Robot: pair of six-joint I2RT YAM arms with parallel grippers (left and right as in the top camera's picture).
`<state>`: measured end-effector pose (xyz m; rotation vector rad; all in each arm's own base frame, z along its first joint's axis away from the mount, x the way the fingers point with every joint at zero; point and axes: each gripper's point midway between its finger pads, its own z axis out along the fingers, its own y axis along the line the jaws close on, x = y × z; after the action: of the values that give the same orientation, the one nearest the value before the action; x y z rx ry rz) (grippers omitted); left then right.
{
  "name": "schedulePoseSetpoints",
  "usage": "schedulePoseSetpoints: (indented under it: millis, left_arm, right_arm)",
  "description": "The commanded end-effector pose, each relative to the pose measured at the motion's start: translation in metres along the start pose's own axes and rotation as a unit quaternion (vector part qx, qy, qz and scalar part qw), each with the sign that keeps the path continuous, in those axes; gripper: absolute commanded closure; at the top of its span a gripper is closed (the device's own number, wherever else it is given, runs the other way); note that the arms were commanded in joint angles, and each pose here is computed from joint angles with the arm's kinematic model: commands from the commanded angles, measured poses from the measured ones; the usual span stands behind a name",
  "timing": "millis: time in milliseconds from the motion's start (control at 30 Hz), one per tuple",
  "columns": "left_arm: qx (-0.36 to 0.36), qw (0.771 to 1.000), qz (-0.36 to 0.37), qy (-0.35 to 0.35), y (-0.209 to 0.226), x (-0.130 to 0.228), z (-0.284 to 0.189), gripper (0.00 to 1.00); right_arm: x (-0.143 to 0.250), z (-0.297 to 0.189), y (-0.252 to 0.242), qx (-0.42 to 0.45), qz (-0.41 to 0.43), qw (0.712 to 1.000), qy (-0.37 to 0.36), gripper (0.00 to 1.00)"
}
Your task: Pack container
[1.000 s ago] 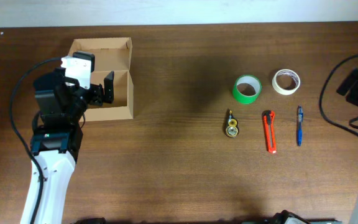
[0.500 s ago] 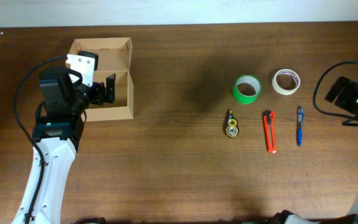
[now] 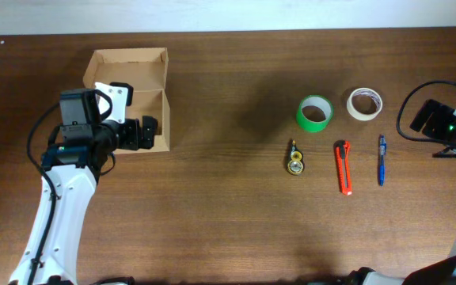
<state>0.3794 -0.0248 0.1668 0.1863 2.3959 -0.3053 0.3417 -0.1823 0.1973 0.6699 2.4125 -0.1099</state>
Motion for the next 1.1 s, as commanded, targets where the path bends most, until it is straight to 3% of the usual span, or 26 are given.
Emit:
schedulePoseSetpoints:
  millis: [0, 167, 400, 500, 700, 833, 1067]
  left_arm:
    - [0.091, 0.995, 0.004, -0.040, -0.034, -0.027, -0.017, 0.00]
    - [0.177, 0.982, 0.017, -0.067, -0.064, -0.038, -0.030, 0.00]
    - [0.184, 0.981, -0.005, -0.060, -0.065, -0.036, -0.030, 0.00]
    - [0.109, 0.991, -0.054, -0.049, -0.040, -0.035, -0.023, 0.00]
    - [0.008, 0.997, -0.068, -0.023, -0.015, -0.048, -0.016, 0.06]
    - [-0.057, 0.997, -0.016, 0.053, -0.013, -0.060, 0.001, 0.06]
    - [-0.092, 0.981, 0.015, 0.170, -0.012, -0.073, 0.040, 0.06]
  right_arm:
    - [-0.007, -0.002, 0.001, -0.004, 0.002, 1.000, -0.007, 0.01]
    - [-0.007, -0.002, 0.001, -0.004, 0.002, 1.000, -0.007, 0.01]
    - [-0.007, -0.002, 0.001, -0.004, 0.002, 1.000, -0.007, 0.01]
    - [-0.007, -0.002, 0.001, -0.004, 0.002, 1.000, -0.007, 0.01]
    - [-0.007, -0.002, 0.001, -0.004, 0.002, 1.000, -0.007, 0.01]
    - [-0.007, -0.002, 0.001, -0.004, 0.002, 1.000, -0.007, 0.01]
    - [-0.007, -0.002, 0.001, -0.004, 0.002, 1.000, -0.006, 0.01]
